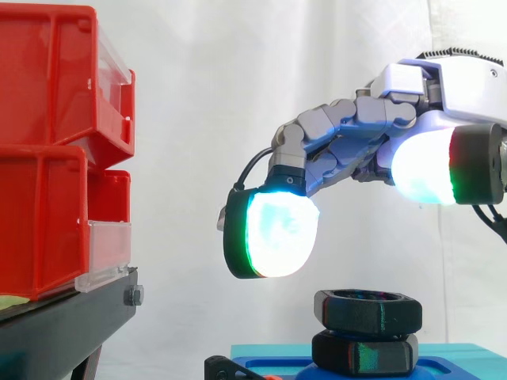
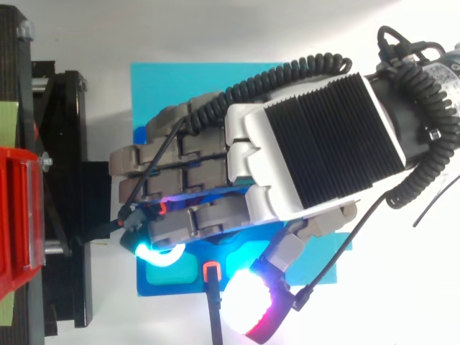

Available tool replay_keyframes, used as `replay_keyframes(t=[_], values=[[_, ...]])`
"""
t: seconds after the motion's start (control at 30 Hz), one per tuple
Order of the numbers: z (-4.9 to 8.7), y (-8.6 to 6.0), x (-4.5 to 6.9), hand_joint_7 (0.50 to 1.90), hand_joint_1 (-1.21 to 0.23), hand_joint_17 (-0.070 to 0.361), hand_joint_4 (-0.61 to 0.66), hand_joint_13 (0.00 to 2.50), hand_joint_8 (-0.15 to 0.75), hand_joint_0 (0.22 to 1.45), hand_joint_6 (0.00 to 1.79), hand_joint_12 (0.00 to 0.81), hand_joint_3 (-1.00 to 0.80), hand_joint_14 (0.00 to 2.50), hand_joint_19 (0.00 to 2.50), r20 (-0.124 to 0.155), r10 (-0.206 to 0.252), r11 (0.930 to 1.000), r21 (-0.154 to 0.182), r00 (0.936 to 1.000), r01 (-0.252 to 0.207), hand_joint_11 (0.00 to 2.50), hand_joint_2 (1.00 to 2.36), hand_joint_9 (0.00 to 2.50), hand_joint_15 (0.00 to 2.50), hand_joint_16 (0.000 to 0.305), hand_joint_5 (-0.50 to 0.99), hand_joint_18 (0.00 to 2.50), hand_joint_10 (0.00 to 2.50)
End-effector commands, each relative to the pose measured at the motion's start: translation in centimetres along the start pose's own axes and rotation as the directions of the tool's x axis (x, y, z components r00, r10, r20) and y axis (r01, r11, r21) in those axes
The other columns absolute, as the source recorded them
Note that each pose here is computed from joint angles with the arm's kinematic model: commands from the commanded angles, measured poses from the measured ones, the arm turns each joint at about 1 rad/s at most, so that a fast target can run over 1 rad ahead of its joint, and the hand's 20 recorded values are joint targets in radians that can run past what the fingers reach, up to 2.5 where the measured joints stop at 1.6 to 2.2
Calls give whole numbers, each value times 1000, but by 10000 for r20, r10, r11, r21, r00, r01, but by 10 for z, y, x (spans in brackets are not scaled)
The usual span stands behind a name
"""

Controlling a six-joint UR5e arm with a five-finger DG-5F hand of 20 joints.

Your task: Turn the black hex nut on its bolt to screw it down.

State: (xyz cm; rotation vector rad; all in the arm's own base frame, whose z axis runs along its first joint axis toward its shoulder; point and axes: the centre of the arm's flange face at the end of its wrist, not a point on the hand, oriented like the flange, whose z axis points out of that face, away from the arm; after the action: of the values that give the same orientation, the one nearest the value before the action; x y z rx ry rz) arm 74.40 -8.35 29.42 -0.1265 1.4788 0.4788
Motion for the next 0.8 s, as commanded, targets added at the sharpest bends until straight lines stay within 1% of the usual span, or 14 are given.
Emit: replay_keyframes(t=[0.0, 0.07, 0.1, 0.13, 0.2, 0.23, 0.33, 0.37, 0.4, 0.47, 0.57, 0.63, 0.67, 0.77], values=[[1, 3, 2, 858, -297, 124, 253, 505, 275, 480, 503, 355, -500, 0, 610, -55, 23, 10000, 5, 10000, -23, 0, 1000, 648, 1, 55, -50, 447, 0], [1, 3, 6, 866, -297, 124, 252, 504, 276, 480, 504, 356, -500, 1, 611, -169, 68, 10000, 19, 9998, -67, 0, 1000, 644, 5, 55, -49, 446, 0], [0, 1, 13, 874, -297, 124, 260, 505, 275, 480, 504, 355, -500, 0, 613, -257, 100, 9999, 26, 9996, -99, 0, 1000, 642, 9, 55, -48, 445, 0], [0, 0, 17, 875, -297, 124, 259, 504, 277, 480, 504, 355, -500, 1, 613, -298, 131, 9999, 37, 9995, -130, 0, 1000, 642, 5, 55, -47, 447, 0], [0, -4, 33, 907, -296, 124, 256, 504, 276, 480, 504, 354, -500, 1, 610, -465, 212, 9997, 83, 9987, -208, 0, 1000, 644, 9, 55, -41, 447, 0], [0, -4, 35, 911, -298, 124, 256, 505, 277, 480, 504, 354, -500, 0, 613, -479, 217, 9997, 87, 9986, -213, 0, 1000, 643, 10, 55, -41, 448, 0], [0, -7, 34, 989, -298, 123, 244, 503, 278, 481, 505, 355, -500, 0, 613, -389, 181, 9998, 94, 9991, -178, 0, 1000, 645, 8, 55, -29, 451, 0], [0, -7, 34, 1041, -299, 123, 227, 505, 280, 482, 505, 355, -500, 0, 613, -371, 191, 9998, 105, 9991, -187, 0, 1000, 645, 7, 55, -23, 447, 0], [0, -7, 34, 1124, -298, 123, 176, 503, 282, 482, 505, 355, -500, 0, 604, -385, 212, 9997, 110, 9990, -208, 0, 1000, 669, 9, 54, -11, 447, 0], [0, -7, 33, 1240, -302, 122, 130, 506, 293, 483, 504, 355, -500, 0, 606, -357, 201, 9998, 102, 9992, -198, 4, 1000, 754, 11, 54, -5, 444, 0], [0, -9, 33, 1361, -305, 121, 139, 512, 296, 484, 501, 353, -500, 0, 612, -326, 158, 9998, 108, 9993, -155, 35, 1000, 764, 21, 54, 1, 457, 1], [0, -9, 33, 1400, -305, 121, 140, 515, 298, 484, 503, 352, -500, 0, 604, -312, 153, 9998, 105, 9994, -150, 36, 1000, 764, 24, 54, 3, 456, 0], [-1, -9, 33, 1323, -306, 121, 145, 516, 299, 484, 543, 353, -500, 0, 612, -326, 158, 9998, 108, 9993, -155, 36, 1000, 767, 21, 54, -5, 458, 0], [-2, -12, 32, 1284, -309, 120, 151, 520, 300, 484, 565, 352, -500, 0, 612, -306, 148, 9998, 134, 9994, -144, 36, 1000, 769, 27, 53, -11, 451, 0]])
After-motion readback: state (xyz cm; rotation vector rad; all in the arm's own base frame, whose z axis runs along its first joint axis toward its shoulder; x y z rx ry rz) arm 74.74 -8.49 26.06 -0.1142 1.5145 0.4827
